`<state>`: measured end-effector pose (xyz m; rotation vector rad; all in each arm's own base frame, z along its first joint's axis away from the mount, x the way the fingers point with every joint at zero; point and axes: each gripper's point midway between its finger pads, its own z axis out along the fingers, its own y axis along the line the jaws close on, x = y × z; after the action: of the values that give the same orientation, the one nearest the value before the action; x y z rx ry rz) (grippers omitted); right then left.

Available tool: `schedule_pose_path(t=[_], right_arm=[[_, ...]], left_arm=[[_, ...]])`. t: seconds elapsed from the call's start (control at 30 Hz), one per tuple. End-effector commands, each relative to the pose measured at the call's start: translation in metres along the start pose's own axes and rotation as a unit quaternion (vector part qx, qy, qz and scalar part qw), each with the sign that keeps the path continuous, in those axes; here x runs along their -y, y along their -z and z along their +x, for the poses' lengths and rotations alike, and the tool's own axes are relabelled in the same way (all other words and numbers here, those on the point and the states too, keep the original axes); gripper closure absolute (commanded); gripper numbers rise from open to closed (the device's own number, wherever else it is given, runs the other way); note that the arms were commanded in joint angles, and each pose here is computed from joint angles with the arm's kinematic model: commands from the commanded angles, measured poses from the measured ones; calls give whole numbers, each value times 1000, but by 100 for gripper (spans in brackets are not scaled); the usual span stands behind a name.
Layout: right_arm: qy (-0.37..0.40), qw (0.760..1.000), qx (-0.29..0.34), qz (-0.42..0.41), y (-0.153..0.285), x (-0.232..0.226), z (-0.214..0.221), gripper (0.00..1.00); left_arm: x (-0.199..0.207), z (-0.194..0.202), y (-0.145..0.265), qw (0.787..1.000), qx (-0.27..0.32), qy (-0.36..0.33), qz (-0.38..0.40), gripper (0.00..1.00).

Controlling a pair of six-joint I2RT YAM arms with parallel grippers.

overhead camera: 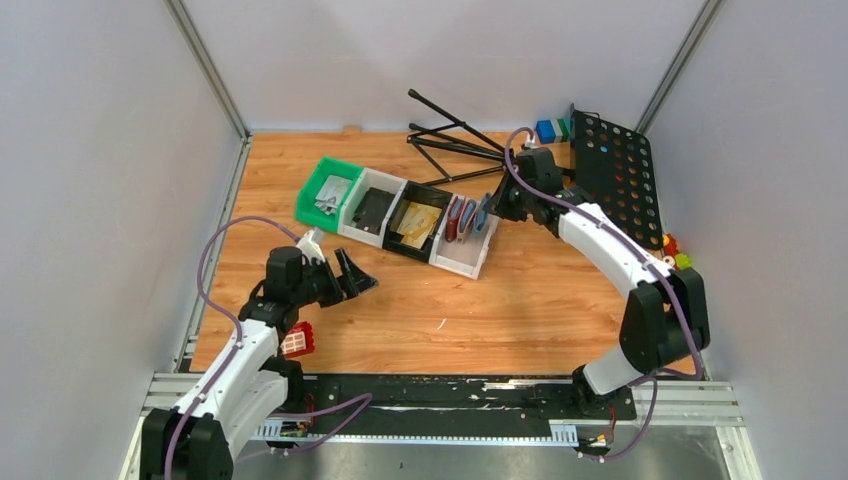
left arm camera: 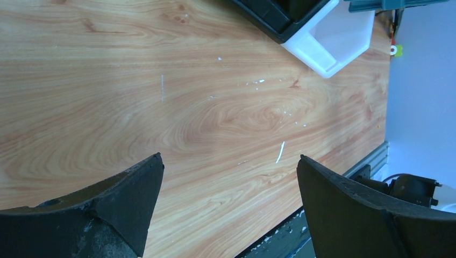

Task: Take the credit cards out of the card holder
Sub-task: Pick up the card holder from the storage box.

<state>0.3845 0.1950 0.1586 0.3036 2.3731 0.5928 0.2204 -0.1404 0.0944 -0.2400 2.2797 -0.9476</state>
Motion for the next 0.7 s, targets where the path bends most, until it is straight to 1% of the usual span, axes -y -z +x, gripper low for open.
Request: schedule_pose_path(t=[0.0,0.07,0.17,0.2,0.3,0.47,0.53,0.57,0.67], right_arm=[[54,996,29,-66,41,-23,-12,100],[75,992,26,-95,54,-27,-5,100],[118,979,21,-164,76,-40,10,100],[132,972,16,-193,83,-47,17,100],[161,949,-22,-272,102,-60,45,100],[187,906,-81,-372,125,-72,81,100],[189,892,-96,-398,131,-75,89,100],[189,885,-105,-413,135,-78,92,100],[191,872,-119,-436,141,-83,97,100]], left_arm=[[18,-8,1,999,11,-17,46,0],[24,-10,2,998,13,-19,58,0],[34,-15,5,996,21,-27,78,0],[38,-17,7,996,24,-31,86,0],[54,-25,12,991,38,-46,119,0],[91,-45,22,978,80,-67,178,0],[109,-53,25,972,91,-74,203,0],[116,-55,25,970,91,-77,212,0],[137,-61,23,964,85,-96,231,0]])
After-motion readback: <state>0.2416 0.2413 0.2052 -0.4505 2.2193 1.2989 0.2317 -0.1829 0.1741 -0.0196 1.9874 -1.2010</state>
